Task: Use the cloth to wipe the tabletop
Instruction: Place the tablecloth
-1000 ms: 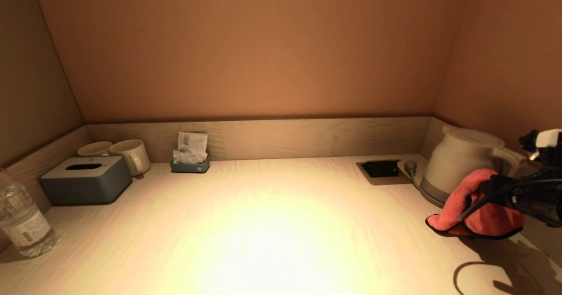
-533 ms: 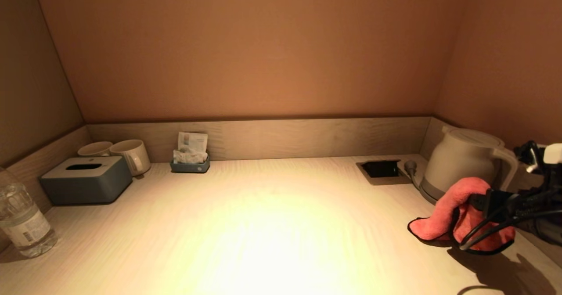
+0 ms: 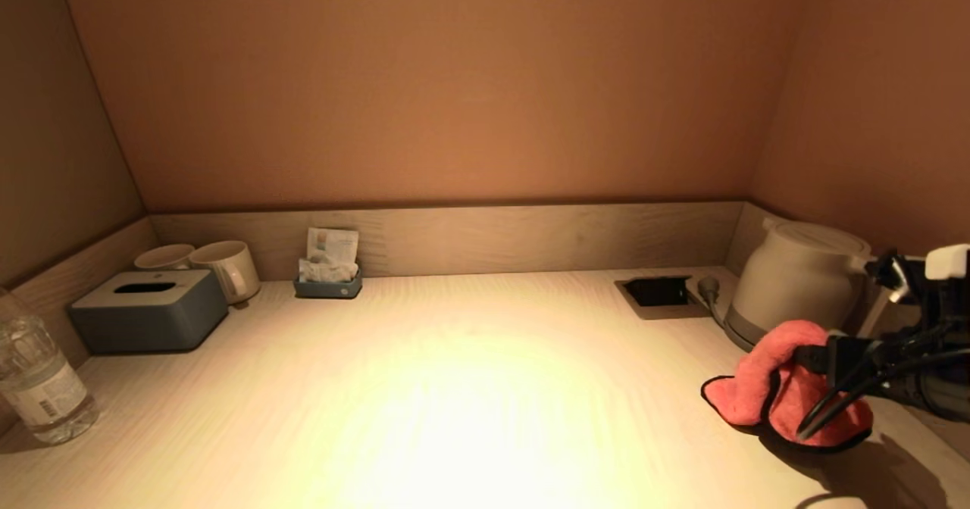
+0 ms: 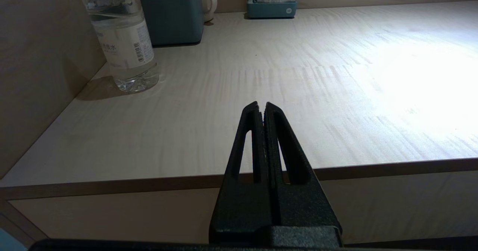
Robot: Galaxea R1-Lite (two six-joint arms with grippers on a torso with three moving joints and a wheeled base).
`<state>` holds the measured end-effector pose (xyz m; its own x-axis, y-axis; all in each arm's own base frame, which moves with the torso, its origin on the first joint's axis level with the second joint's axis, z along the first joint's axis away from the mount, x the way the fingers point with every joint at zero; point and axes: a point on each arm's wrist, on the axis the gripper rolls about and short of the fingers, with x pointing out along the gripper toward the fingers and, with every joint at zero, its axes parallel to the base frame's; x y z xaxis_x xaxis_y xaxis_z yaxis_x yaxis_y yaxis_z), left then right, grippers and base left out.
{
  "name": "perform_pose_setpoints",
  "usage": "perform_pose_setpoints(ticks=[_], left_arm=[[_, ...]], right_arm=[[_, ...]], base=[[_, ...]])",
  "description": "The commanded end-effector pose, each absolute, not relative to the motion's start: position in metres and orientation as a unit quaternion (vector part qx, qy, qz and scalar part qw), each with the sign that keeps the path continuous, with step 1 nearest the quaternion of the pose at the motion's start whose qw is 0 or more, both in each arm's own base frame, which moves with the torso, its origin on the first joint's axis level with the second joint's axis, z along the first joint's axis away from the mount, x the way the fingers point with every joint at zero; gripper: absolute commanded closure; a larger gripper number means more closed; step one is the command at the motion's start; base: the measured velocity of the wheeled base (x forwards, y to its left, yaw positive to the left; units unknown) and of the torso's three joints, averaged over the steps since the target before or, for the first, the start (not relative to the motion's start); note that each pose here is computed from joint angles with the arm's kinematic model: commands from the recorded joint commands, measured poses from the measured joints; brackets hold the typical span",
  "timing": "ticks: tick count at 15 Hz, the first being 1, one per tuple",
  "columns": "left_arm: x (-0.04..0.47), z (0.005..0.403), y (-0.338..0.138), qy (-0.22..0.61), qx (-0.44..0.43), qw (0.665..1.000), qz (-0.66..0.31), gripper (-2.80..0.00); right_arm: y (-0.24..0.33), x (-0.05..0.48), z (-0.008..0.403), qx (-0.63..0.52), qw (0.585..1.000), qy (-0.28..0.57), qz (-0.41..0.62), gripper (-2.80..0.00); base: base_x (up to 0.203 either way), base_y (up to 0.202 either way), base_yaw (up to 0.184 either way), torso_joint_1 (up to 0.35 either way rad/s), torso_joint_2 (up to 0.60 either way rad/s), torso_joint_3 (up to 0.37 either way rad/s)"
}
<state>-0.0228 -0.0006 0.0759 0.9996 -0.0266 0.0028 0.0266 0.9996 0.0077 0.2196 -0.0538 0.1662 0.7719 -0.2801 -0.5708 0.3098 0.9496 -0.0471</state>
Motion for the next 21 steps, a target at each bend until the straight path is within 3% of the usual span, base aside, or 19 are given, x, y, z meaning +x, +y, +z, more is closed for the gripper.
perform_pose_setpoints(ticks=[1,5,12,16,21], left_arm=[[-0.023,0.076,-0.001,-0.001,0.004,1.000,-0.013,0.00],[-0.023,0.076,-0.001,-0.002,0.004,1.000,-0.014,0.00],[-0.023,0.076,-0.001,-0.001,0.004,1.000,-0.013,0.00],[-0.023,0.076,-0.001,-0.001,0.004,1.000,-0.014,0.00],[-0.023,0.076,-0.001,-0.001,0.004,1.000,-0.014,0.00]], right_arm=[[-0.056,0.223,0.163,0.036,0.921,0.354,-0.157,-2.80],[-0.075,0.238,0.183,0.089,0.894,0.407,-0.166,-2.80],[-0.084,0.230,0.173,0.130,0.842,0.496,-0.167,-2.80],[-0.083,0.226,0.176,0.129,0.843,0.495,-0.166,-2.80],[-0.062,0.184,0.212,0.113,0.884,0.433,-0.134,-2.80]], base=[[0.000,0.000,0.000,0.000,0.00,0.000],[0.000,0.000,0.000,0.000,0.00,0.000],[0.000,0.000,0.000,0.000,0.00,0.000],[0.000,0.000,0.000,0.000,0.00,0.000],[0.000,0.000,0.000,0.000,0.00,0.000]])
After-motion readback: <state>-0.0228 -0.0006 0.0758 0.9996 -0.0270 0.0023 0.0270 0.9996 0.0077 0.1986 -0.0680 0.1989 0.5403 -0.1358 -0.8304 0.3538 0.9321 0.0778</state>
